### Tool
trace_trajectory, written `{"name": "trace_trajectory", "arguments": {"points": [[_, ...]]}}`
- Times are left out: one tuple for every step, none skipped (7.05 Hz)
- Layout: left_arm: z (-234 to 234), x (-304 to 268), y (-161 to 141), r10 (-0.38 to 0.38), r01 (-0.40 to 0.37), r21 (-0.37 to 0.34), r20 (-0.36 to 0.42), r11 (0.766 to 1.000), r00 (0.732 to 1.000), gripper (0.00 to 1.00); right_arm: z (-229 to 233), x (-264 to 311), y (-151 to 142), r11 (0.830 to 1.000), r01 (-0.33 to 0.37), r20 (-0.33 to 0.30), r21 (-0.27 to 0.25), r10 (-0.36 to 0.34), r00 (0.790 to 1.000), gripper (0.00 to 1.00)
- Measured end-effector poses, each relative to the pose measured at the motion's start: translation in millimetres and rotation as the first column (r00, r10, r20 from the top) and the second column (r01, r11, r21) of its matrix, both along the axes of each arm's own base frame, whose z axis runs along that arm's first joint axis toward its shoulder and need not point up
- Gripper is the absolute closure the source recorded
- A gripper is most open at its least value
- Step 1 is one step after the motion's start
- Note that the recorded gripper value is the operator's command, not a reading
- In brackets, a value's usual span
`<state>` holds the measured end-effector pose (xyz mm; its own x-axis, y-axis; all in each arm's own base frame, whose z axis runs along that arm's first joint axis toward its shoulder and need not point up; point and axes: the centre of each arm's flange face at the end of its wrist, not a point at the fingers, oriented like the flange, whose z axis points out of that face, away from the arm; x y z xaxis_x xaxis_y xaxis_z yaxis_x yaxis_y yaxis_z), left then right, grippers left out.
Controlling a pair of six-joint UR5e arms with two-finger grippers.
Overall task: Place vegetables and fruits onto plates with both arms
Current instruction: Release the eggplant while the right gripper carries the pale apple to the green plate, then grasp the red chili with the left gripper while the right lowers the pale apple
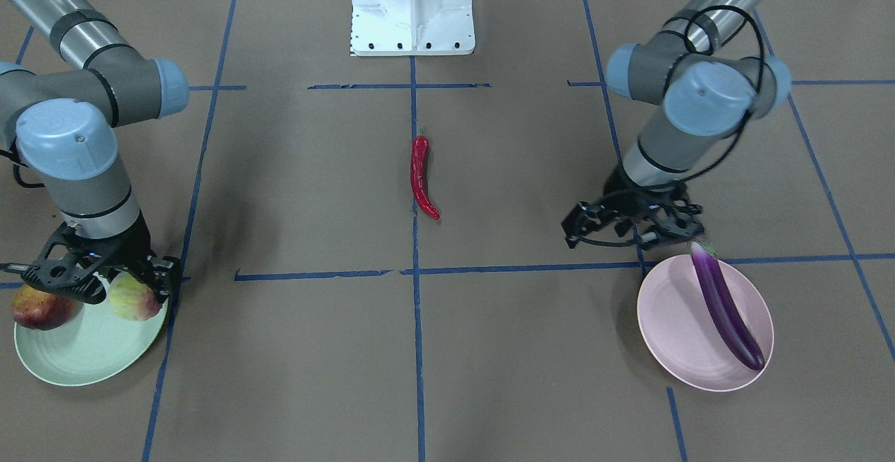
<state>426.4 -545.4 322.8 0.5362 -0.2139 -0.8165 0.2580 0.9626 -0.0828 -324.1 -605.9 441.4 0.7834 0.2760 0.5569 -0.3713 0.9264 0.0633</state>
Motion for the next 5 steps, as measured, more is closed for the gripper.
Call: {"name": "trace_trajectory", "arguments": {"points": [[-26,46,32,0.042,-0.042,0.02,0.005,0.999,0.999,0.0,18,13,-9,1.0,0.024,-0.033,-0.001,-0.024,0.999,0.01],[-52,80,56,0.078,-0.078,0.03,0.017,0.997,0.997,0.0,27,23,-15,0.999,0.044,-0.05,0.003,-0.044,0.998,0.0],[-80,106,74,0.108,-0.109,0.046,0.015,0.993,0.994,0.0,30,27,-16,0.998,0.059,-0.049,0.002,-0.059,0.997,0.0],[-102,126,91,0.141,-0.142,0.078,0.012,0.987,0.99,0.0,28,31,-17,0.997,0.073,-0.027,-0.005,-0.073,0.997,0.0],[-114,146,110,0.188,-0.191,0.15,0.031,0.97,0.982,0.0,22,36,-17,0.996,0.087,0.016,-0.016,-0.087,0.996,0.0]]}}
